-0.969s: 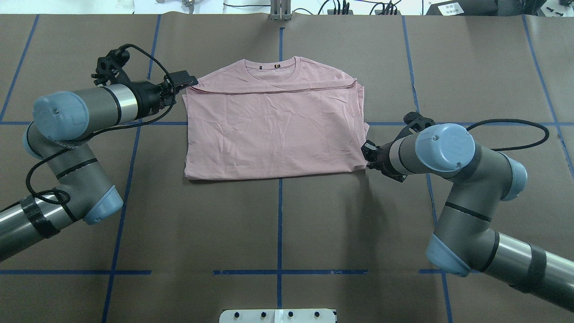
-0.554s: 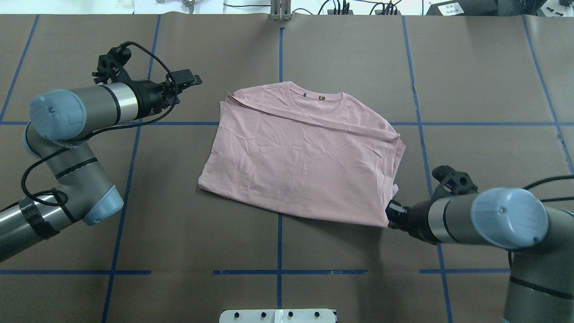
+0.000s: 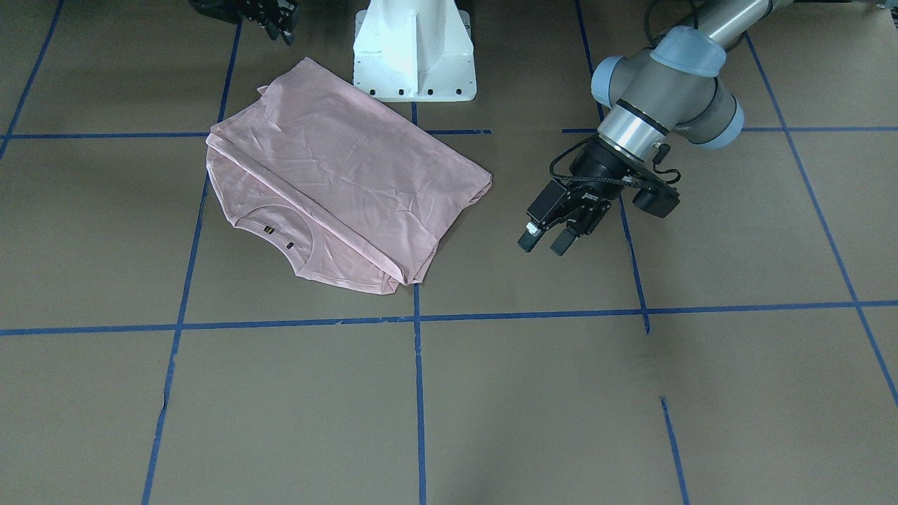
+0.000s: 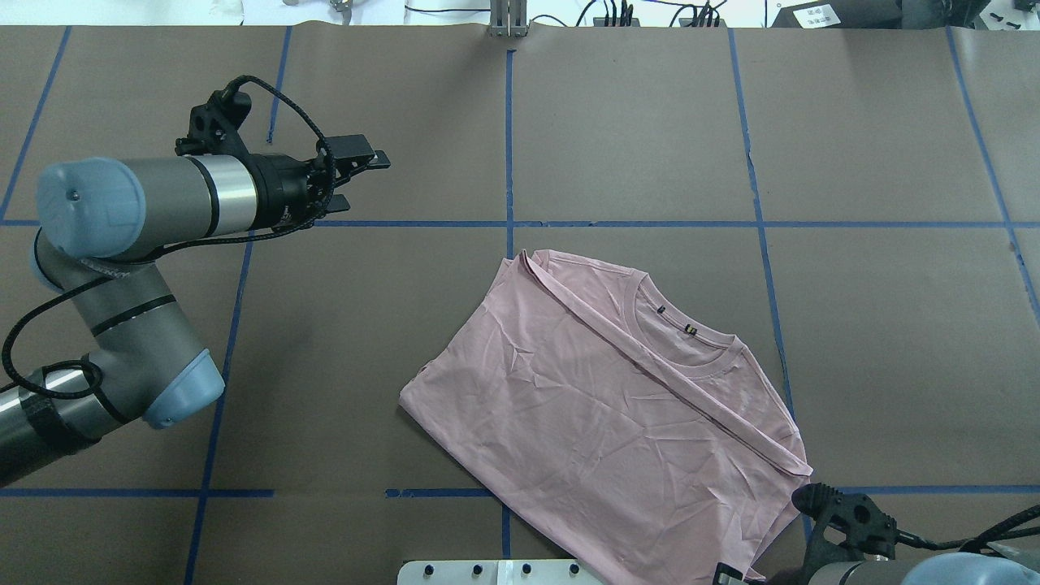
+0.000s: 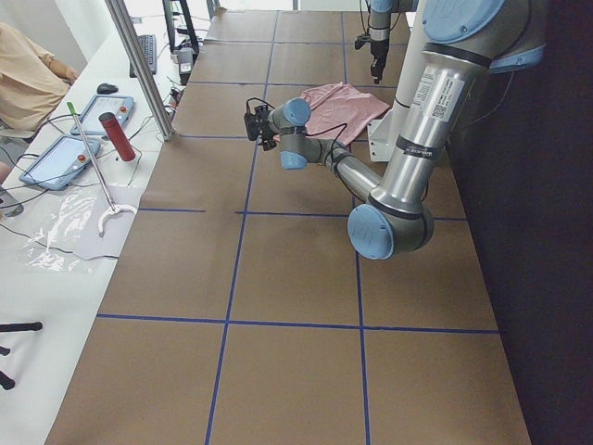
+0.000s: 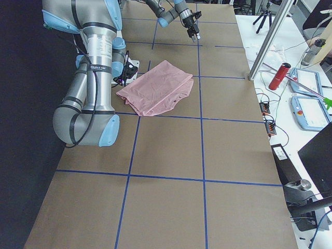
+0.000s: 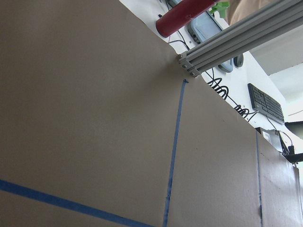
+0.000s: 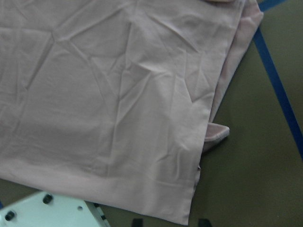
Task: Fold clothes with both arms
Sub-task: 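Move the right gripper to the collar while the left gripper approaches the shirt edge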
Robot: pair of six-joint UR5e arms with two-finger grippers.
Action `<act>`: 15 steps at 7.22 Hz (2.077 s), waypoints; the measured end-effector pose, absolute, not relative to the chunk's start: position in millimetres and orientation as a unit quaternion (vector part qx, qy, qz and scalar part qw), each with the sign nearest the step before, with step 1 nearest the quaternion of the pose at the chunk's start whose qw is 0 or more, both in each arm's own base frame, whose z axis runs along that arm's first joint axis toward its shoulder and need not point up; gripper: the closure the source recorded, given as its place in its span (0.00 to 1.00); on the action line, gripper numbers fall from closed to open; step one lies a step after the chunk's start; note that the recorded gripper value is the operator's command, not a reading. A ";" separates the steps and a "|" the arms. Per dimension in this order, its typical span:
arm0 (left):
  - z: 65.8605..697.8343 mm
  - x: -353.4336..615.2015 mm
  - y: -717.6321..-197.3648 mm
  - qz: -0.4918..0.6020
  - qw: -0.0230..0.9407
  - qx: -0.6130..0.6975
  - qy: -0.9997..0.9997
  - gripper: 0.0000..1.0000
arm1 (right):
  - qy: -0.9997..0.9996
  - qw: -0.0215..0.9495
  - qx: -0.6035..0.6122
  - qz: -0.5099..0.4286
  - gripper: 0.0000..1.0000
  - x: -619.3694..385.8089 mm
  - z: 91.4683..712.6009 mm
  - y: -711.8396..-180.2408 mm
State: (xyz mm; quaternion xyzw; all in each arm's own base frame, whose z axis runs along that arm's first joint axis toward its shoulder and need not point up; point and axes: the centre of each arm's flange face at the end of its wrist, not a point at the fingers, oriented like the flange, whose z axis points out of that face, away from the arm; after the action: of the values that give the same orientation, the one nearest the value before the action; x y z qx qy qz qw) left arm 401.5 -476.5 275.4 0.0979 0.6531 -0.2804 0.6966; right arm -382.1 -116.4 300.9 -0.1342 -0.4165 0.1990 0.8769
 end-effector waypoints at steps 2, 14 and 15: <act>251.4 439.5 -420.3 -0.297 0.743 0.042 0.598 0.08 | -0.468 0.838 -0.099 0.262 0.00 -369.8 263.0 -178.1; 282.5 560.5 -286.4 -0.302 0.854 -0.015 0.422 1.00 | -0.477 0.834 0.056 0.271 0.00 -380.8 253.2 -341.2; 282.2 559.9 -287.5 -0.303 0.854 -0.015 0.422 1.00 | -0.477 0.834 0.056 0.271 0.00 -380.8 253.3 -341.4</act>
State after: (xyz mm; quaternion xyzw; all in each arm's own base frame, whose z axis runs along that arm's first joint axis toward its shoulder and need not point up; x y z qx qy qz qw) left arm 559.9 -287.5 282.2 -0.0147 0.4224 -0.3028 0.8542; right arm -380.8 -341.4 253.3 0.0562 -0.4772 0.2710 0.8341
